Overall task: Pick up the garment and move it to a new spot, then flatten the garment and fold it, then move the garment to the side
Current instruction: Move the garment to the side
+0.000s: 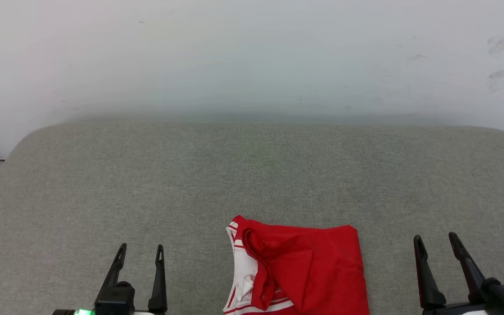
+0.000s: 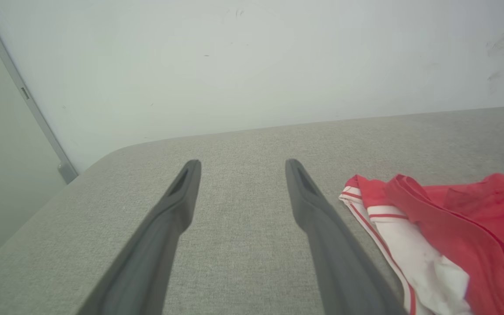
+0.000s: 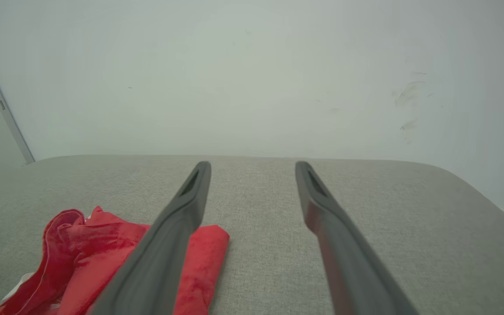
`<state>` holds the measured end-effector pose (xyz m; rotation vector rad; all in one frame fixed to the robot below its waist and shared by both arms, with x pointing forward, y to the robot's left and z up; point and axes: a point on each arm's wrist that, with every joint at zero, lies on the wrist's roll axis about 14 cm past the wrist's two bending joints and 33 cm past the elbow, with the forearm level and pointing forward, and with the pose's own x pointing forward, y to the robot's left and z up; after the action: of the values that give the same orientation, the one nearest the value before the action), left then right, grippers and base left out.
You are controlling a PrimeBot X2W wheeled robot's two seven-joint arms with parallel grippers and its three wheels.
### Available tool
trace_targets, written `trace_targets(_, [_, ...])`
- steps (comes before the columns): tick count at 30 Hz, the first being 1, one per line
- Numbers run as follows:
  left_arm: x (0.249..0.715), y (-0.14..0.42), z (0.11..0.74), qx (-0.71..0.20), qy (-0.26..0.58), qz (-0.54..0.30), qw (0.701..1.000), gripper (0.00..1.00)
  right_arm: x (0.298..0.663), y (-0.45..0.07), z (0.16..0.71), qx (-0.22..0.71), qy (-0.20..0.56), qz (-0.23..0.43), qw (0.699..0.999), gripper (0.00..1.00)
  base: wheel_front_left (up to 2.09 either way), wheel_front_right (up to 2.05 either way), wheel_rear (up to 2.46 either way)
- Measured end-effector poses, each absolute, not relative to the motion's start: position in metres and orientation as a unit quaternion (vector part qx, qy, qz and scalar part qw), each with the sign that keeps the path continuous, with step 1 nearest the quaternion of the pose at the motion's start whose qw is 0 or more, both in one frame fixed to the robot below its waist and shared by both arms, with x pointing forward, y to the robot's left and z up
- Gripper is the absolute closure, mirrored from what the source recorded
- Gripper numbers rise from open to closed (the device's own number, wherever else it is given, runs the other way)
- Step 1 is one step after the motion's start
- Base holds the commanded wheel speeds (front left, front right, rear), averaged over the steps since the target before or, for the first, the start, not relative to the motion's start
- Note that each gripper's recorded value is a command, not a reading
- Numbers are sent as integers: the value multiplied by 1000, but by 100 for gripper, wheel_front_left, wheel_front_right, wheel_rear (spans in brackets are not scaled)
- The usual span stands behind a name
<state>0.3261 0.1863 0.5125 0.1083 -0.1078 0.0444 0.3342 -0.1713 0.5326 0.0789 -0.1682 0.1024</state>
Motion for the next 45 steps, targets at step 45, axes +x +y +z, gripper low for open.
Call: trace_targets(45, [329, 200, 496, 50, -22, 44, 998, 0, 437, -128, 513, 19, 252, 238, 938, 0, 0, 0, 0])
